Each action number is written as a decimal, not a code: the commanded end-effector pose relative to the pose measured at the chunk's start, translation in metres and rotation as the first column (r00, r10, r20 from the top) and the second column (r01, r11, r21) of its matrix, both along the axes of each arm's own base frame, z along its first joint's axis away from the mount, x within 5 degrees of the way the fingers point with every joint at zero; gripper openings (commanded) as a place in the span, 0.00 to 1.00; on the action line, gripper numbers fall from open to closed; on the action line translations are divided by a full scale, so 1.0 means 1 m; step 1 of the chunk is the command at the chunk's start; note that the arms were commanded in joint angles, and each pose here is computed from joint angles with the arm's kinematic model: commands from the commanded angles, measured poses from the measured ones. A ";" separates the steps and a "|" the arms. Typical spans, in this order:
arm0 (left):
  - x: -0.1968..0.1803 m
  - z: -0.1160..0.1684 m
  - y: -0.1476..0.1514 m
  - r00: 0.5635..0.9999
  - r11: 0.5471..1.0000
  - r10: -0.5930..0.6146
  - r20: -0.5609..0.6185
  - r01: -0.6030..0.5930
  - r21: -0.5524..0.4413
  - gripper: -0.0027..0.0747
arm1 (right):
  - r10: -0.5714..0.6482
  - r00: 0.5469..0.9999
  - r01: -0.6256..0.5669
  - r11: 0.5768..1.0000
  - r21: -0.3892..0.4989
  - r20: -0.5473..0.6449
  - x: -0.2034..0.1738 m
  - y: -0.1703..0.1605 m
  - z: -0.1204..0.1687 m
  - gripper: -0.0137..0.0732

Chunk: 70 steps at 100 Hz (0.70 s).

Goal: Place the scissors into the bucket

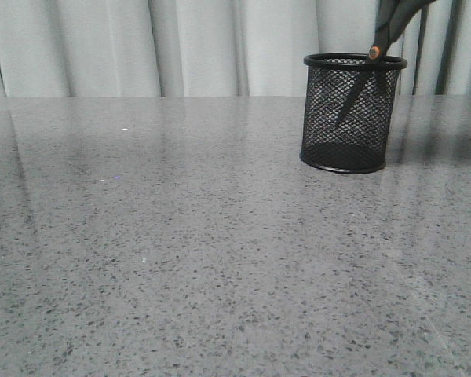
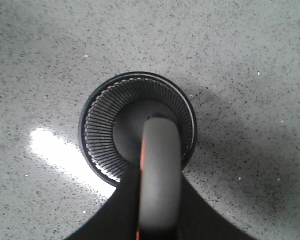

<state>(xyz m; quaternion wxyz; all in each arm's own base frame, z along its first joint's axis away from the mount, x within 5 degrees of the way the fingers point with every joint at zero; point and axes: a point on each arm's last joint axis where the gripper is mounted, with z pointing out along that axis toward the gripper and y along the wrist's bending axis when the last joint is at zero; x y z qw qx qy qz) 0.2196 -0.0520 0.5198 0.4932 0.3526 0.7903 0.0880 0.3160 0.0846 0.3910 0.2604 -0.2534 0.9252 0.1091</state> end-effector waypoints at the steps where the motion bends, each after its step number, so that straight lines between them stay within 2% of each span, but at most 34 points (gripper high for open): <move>1: -0.009 0.017 0.002 0.995 0.999 0.007 0.103 -0.002 -0.047 0.63 | -0.012 0.995 0.009 1.000 0.025 0.099 -0.003 -0.001 0.021 0.11; 56: -0.009 0.017 0.002 0.995 0.999 0.007 0.102 -0.002 -0.047 0.63 | -0.012 0.995 0.009 0.999 0.030 0.097 -0.001 0.000 0.019 0.11; 70: -0.009 0.017 0.002 0.995 0.999 0.007 0.102 -0.002 -0.047 0.63 | -0.010 0.996 0.006 0.999 0.043 0.092 -0.002 0.001 0.019 0.18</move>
